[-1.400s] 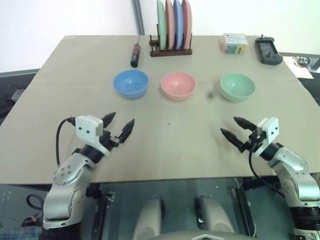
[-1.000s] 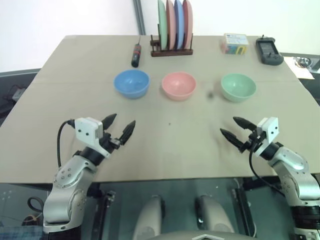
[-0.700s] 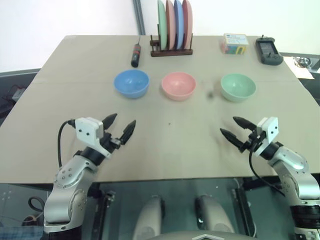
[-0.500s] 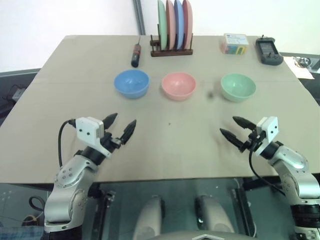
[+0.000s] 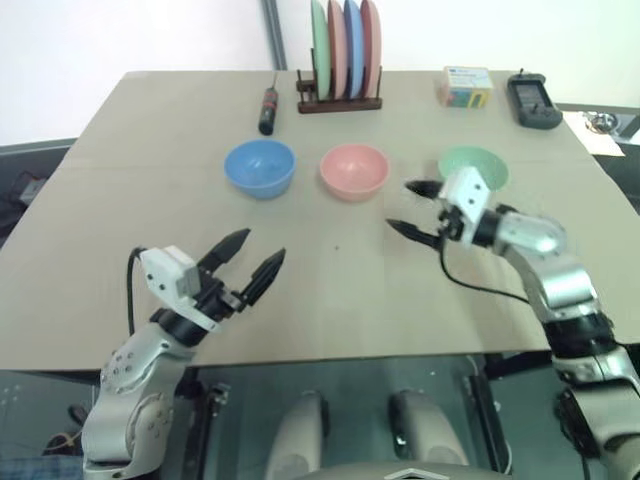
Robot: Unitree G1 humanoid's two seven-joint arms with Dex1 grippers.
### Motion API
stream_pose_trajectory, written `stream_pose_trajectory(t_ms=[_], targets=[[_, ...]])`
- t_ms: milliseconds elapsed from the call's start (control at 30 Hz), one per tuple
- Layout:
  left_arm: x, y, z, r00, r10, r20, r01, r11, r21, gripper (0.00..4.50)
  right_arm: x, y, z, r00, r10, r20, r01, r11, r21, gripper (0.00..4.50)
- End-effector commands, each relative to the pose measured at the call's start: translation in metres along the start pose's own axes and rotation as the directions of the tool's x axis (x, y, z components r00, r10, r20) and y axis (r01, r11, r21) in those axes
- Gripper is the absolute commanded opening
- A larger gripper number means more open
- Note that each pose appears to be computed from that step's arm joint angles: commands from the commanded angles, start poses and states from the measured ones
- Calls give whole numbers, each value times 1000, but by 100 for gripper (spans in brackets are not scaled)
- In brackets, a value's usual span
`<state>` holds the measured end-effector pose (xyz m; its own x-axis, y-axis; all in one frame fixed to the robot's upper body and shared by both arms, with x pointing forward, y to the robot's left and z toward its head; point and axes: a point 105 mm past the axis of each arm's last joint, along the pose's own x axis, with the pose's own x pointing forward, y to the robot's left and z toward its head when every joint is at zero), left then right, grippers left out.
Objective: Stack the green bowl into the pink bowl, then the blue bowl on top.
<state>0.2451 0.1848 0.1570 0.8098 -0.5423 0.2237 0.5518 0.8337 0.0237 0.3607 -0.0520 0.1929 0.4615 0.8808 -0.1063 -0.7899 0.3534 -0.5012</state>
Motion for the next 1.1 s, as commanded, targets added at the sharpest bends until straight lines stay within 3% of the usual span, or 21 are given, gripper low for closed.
stream_pose_trajectory(t_ms=[33, 233, 667, 833, 900, 967, 1000, 1100], targets=[[0, -10, 16, 998, -26, 65, 24, 999, 38, 376, 18, -4, 9, 999, 43, 5, -42, 998, -51, 372], [-11, -13, 18, 996, 36, 83, -40, 998, 47, 376, 61, -18, 2, 991, 78, -105, -80, 997, -15, 372], [-33, -19, 23, 981, 165, 103, -173, 981, 82, 376, 87, -23, -43, 929, 36, -369, -40, 999, -2, 372], [-38, -23, 22, 976, 193, 102, -202, 976, 86, 378, 94, -22, -36, 934, 36, -356, -49, 998, -28, 219], [-40, -23, 22, 974, 203, 104, -212, 973, 87, 378, 95, -21, -35, 935, 41, -352, -59, 997, -39, 112], [-40, -24, 22, 973, 205, 105, -215, 973, 87, 378, 95, -21, -34, 936, 42, -349, -62, 997, -45, 35], [-40, -24, 22, 973, 206, 105, -215, 973, 87, 378, 95, -21, -34, 937, 41, -348, -62, 997, -50, 15], [-39, -24, 22, 974, 201, 105, -210, 974, 83, 378, 95, -23, -31, 941, 35, -337, -60, 996, -66, 15]])
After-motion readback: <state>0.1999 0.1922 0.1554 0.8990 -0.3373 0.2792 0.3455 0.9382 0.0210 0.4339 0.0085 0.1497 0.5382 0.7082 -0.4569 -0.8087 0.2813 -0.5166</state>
